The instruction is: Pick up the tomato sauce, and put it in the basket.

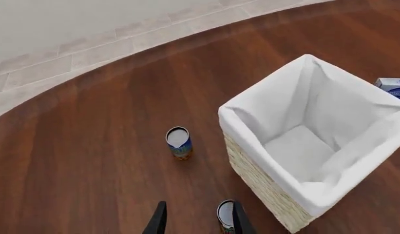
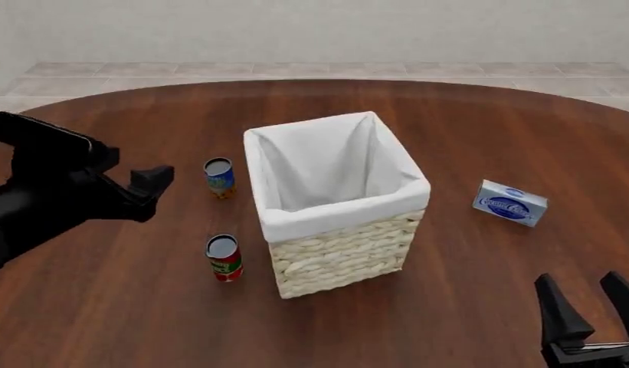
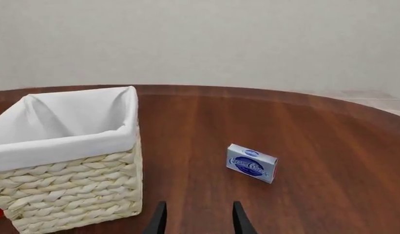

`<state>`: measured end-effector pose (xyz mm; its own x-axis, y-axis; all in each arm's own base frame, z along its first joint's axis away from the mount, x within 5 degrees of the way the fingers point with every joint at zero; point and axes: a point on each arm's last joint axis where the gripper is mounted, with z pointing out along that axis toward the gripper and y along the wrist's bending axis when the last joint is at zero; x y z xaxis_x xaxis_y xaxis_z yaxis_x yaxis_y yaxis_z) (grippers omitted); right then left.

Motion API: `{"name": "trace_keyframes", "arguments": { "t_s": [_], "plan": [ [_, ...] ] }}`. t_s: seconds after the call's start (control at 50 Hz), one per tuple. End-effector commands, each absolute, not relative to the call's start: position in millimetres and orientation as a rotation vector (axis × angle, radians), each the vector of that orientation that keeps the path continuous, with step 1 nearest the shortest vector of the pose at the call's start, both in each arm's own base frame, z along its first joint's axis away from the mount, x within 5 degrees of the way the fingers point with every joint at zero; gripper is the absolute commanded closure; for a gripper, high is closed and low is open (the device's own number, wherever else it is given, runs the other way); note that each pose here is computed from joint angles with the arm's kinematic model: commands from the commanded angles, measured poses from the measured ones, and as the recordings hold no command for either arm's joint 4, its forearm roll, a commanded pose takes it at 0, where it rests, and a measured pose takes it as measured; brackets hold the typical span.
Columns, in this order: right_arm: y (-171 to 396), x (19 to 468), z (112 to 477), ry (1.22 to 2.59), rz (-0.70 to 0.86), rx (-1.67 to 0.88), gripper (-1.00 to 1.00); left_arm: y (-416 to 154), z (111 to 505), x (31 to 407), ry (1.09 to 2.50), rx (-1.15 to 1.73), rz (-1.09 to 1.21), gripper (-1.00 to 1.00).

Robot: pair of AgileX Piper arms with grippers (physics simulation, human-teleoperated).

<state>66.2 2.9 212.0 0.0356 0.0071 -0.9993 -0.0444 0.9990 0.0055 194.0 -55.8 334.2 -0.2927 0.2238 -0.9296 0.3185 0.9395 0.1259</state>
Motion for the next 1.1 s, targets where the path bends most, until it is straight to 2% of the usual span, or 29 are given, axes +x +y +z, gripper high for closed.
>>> {"name": "trace_keyframes", "arguments": {
  "t_s": [0.02,0.46,1.1],
  "plan": [
    [2.7,65.0,212.0,1.532,0.036,-0.029,-1.00,-61.1,317.2,201.4,1.931,0.437,-0.093,-1.00],
    [2.5,64.7,212.1,1.530,0.035,-0.027,-1.00,-73.6,283.6,210.2,1.984,0.505,-0.109,-1.00],
    [3.0,65.9,212.1,1.533,0.046,-0.026,-1.00,-91.5,259.0,218.2,2.004,0.554,-0.156,-1.00]
  ]
}}
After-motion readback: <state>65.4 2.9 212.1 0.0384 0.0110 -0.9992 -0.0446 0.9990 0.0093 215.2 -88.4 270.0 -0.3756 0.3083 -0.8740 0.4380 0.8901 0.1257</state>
